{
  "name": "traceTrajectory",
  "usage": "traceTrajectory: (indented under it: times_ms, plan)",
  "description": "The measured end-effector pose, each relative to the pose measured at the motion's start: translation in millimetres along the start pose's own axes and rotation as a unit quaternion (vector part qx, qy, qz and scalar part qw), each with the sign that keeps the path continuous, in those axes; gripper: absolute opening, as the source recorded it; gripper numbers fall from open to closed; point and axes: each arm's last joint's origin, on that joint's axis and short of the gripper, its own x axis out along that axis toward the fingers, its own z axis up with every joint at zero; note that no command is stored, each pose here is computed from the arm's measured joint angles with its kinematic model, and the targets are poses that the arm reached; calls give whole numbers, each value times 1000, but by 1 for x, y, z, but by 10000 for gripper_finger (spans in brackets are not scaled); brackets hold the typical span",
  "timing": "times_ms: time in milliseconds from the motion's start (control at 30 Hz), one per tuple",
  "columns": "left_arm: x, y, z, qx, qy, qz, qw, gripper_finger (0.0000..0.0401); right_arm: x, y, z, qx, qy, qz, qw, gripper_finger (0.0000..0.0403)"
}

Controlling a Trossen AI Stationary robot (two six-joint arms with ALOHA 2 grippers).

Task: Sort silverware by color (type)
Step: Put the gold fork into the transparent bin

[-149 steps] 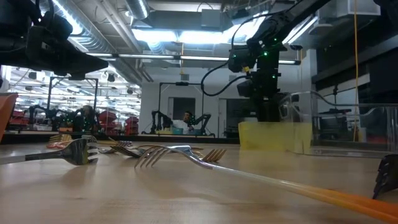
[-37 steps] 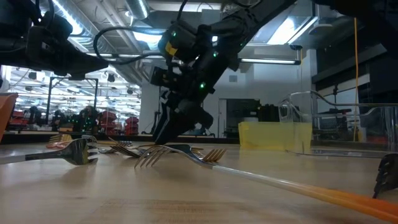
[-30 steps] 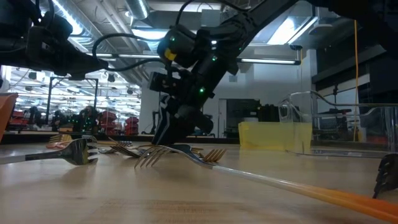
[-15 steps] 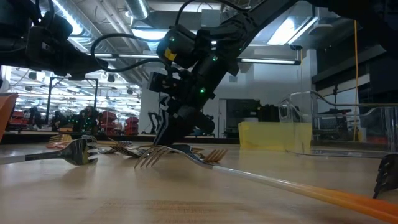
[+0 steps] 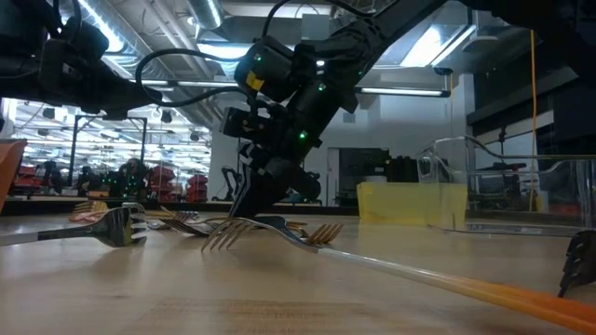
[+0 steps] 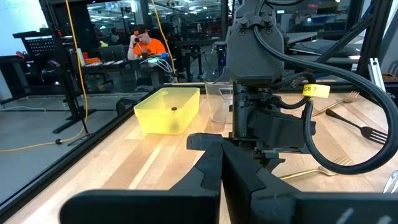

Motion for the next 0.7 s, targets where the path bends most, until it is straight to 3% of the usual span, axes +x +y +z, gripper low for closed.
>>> traceTrajectory:
  times_ms: [333,700]
  plan:
    - [0,0,0,0,0,0,1000,0,-16,-2,5,-1,2,-8,1000,2]
    - [0,0,0,0,0,0,1000,0,-71,-6,13,0,37,-13,999,2]
